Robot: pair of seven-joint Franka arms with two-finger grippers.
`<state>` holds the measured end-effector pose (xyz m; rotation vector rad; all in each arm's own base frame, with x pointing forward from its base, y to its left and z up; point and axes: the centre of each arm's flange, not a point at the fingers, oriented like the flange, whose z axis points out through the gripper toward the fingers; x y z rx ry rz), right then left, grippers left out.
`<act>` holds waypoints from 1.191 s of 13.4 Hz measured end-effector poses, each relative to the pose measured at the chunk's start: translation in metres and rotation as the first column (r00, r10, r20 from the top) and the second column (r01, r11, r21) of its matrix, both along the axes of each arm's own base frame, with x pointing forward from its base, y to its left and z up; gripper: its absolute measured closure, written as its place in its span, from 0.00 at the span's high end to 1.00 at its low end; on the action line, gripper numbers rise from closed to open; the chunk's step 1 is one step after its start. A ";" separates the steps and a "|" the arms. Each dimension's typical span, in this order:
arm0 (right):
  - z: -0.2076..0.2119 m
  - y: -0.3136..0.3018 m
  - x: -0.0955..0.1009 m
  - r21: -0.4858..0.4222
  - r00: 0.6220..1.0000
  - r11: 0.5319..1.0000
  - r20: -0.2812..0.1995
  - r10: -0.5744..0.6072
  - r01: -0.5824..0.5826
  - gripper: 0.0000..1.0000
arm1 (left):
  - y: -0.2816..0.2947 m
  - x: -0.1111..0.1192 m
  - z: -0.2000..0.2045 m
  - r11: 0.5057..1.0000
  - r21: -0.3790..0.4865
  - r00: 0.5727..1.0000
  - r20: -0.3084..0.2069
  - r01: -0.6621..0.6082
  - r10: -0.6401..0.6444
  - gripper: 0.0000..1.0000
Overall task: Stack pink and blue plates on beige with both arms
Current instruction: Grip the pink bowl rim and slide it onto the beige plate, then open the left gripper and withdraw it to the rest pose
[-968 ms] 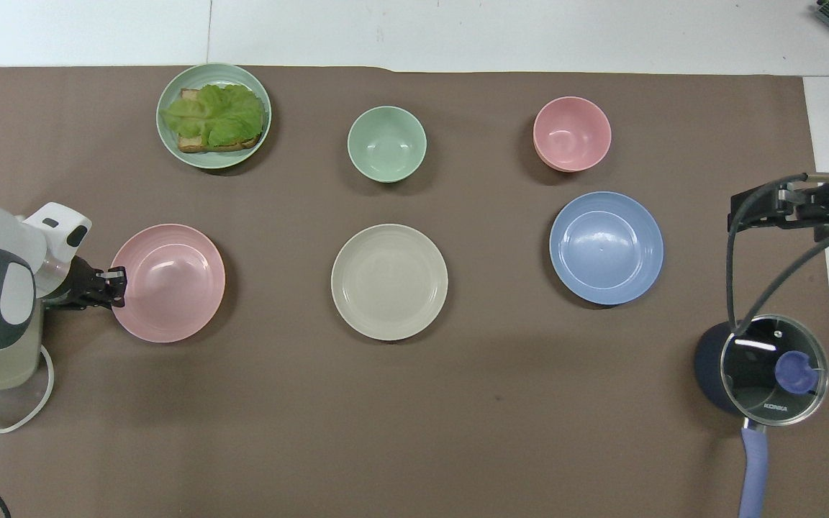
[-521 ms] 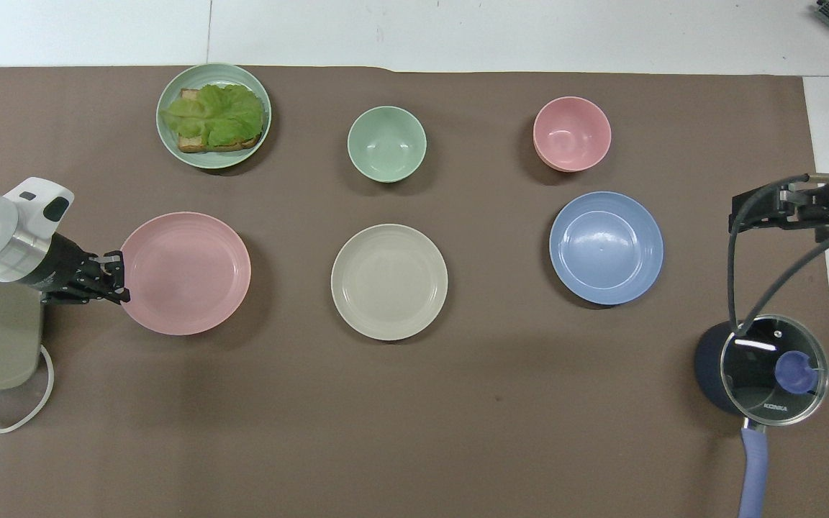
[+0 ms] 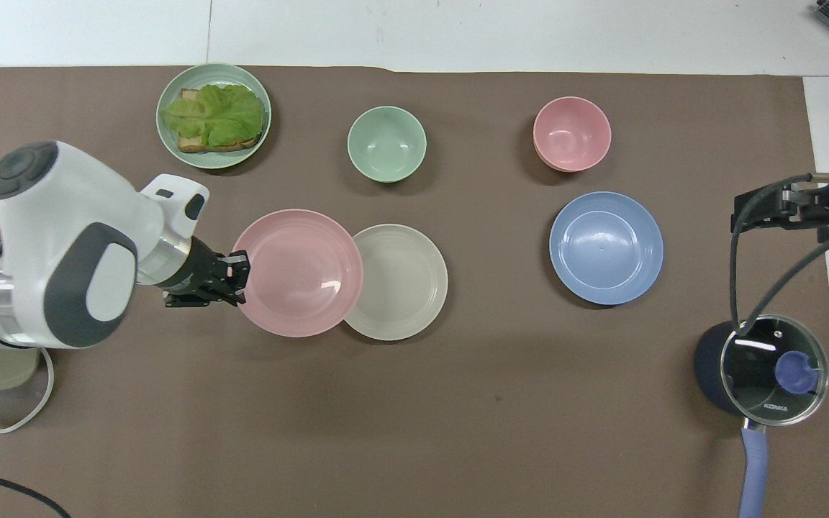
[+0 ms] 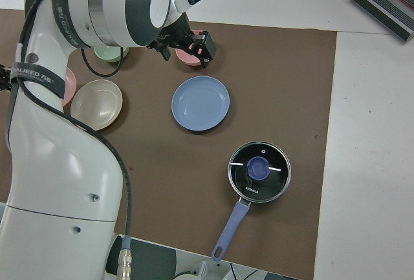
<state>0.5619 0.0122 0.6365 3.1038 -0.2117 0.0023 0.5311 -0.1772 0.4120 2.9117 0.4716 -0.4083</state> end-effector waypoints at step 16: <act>0.000 -0.004 0.000 0.000 1.000 1.000 0.000 -0.007 0.007 1.00 | -0.098 -0.026 -0.049 0.997 -0.025 0.989 0.127 0.073 -0.069 0.69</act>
